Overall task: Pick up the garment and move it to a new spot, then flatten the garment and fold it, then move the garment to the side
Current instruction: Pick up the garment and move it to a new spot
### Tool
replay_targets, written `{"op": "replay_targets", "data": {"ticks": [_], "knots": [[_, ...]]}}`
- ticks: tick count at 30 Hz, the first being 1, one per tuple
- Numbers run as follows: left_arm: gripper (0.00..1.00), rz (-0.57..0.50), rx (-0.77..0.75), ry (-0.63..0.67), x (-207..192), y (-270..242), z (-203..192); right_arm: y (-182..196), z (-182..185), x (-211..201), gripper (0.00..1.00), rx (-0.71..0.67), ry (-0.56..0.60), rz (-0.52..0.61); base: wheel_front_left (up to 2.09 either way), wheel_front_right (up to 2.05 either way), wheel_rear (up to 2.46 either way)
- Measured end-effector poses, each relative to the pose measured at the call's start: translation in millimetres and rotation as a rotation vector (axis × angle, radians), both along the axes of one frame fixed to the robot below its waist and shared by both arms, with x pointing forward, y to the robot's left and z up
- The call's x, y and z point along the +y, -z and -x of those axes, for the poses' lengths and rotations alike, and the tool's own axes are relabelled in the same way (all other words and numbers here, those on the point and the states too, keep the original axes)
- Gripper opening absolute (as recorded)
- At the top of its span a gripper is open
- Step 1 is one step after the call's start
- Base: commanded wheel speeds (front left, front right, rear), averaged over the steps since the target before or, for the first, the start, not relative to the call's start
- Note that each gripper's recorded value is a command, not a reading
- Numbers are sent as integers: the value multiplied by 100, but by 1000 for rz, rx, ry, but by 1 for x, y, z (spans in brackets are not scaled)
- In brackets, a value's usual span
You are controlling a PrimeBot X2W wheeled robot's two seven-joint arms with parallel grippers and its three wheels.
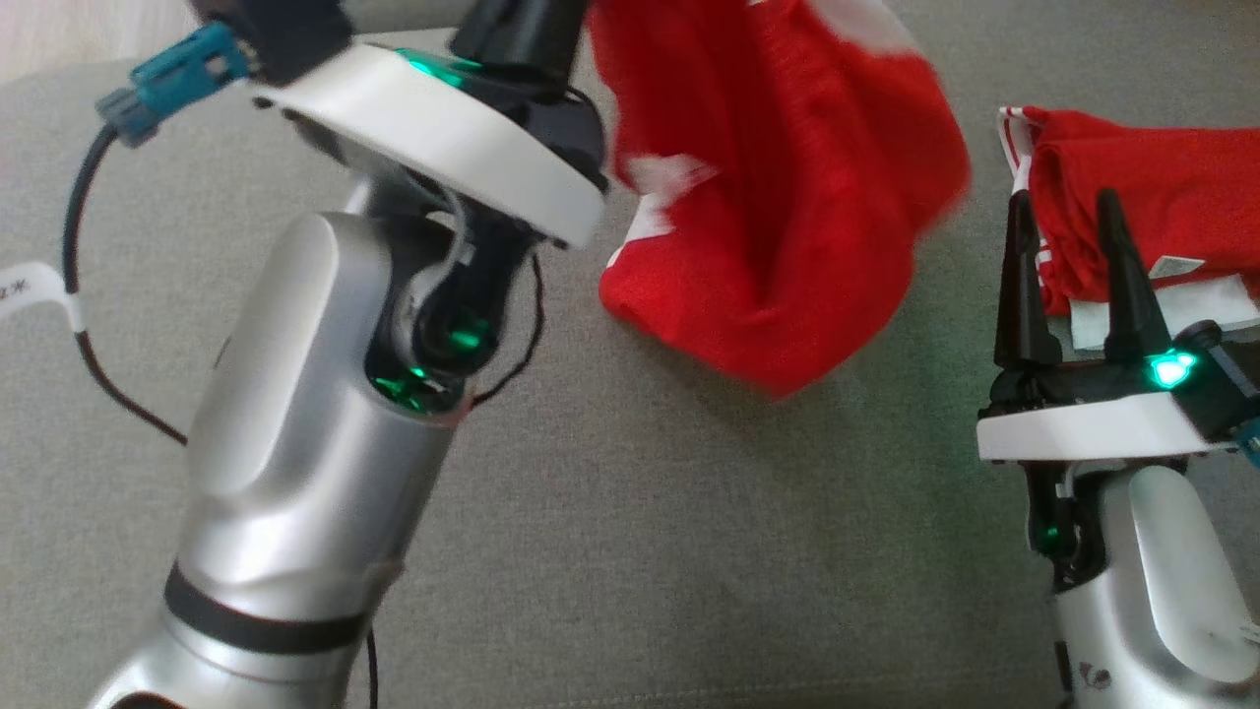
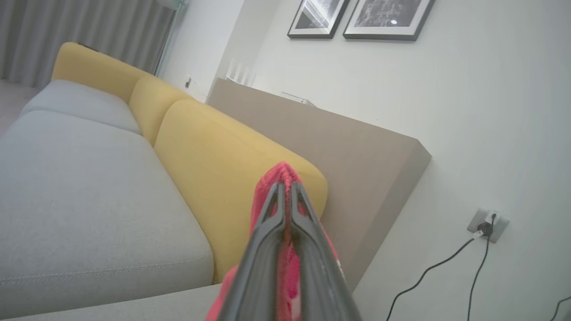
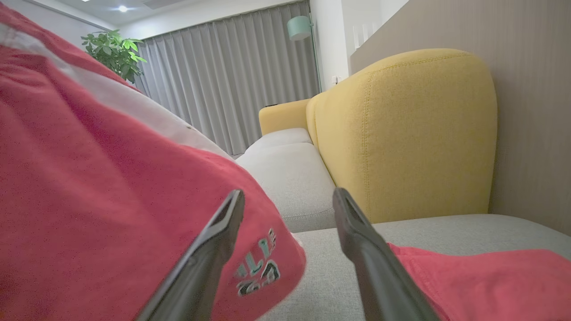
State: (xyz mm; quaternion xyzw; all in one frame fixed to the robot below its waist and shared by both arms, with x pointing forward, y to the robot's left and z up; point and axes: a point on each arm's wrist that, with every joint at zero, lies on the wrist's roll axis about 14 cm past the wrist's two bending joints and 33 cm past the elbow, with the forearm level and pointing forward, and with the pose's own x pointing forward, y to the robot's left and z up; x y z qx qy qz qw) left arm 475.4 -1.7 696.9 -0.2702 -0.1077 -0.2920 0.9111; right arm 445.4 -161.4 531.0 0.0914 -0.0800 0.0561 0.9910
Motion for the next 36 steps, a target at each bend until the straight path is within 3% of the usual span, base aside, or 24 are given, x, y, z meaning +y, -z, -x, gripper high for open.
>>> {"op": "replay_targets", "data": {"ticks": [2,5,11,17,18,19,20,29,36], "knots": [[0,-13,47,-42,10,16,-12,2,-1,0,100,4,1,0,0,0,0],[0,-122,131,-86,35,64,-29,8,-4,0,100,16,1,-1,0,0,0],[0,-467,382,-126,105,205,-22,19,-9,4,100,42,-11,3,0,0,0],[0,-566,413,-209,142,240,-26,27,-18,13,100,57,-33,22,0,0,0],[10,-578,412,-221,145,242,-28,29,-19,14,100,61,-36,21,0,0,0],[67,-591,414,-231,148,245,-30,31,-20,15,100,67,-39,22,0,0,0],[100,-603,417,-238,151,248,-32,34,-21,17,100,75,-44,27,0,0,0],[100,-602,371,-313,157,246,-38,38,-21,24,100,86,-63,29,0,0,0],[100,-384,260,-441,173,184,-38,16,-18,27,100,34,-68,33,0,0,0]]}}
